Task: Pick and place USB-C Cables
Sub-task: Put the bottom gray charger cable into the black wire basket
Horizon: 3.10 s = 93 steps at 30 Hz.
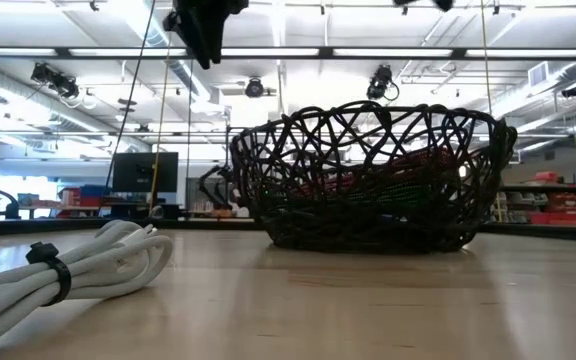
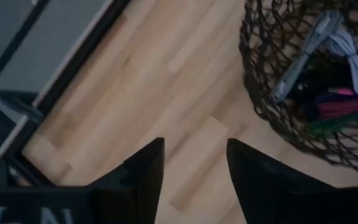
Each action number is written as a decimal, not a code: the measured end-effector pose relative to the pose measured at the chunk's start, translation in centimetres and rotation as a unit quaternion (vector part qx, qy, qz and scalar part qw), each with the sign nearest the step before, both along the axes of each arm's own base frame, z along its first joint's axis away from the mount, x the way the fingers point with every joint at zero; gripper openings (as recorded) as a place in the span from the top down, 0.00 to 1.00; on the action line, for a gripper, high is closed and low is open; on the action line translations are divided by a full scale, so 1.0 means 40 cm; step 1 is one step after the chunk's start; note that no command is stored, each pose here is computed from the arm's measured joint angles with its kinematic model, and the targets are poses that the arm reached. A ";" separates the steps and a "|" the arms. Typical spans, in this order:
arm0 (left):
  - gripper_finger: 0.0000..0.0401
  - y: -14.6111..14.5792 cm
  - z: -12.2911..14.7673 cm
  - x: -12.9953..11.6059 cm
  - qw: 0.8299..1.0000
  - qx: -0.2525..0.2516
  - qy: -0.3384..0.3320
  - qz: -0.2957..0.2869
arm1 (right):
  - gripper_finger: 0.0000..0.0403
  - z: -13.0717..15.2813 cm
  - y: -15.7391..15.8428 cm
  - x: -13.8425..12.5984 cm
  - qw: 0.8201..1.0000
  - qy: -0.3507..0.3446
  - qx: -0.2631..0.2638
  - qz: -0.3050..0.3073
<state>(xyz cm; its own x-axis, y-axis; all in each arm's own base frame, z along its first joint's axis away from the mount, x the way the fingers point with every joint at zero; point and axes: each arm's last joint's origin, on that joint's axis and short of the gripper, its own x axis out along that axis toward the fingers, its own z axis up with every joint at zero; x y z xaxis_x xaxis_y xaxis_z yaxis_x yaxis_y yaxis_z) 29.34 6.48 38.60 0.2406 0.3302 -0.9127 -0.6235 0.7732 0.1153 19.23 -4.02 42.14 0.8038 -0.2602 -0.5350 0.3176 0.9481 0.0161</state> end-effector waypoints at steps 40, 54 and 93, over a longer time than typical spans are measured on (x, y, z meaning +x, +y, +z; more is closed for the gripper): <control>0.65 -0.548 -0.258 0.101 0.953 -0.096 0.029 0.285 | 1.00 0.075 0.032 -0.109 0.991 -0.093 -0.090 0.036; 0.65 -0.506 -0.371 0.184 0.904 -0.103 0.049 0.413 | 1.00 0.107 0.054 -0.222 0.973 -0.132 -0.169 0.090; 0.59 -0.693 -0.388 0.198 0.951 -0.265 0.038 0.154 | 0.95 0.117 0.058 -0.248 0.973 -0.161 -0.147 0.072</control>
<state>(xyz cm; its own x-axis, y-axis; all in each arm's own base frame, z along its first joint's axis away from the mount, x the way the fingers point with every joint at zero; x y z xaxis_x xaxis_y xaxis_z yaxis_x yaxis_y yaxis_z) 37.26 -21.23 23.09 0.1345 -0.1375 -0.9813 -0.8354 0.5169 -0.1869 9.31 -1.72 46.81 0.9567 -0.2369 -0.1693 0.2050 0.9609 -0.1861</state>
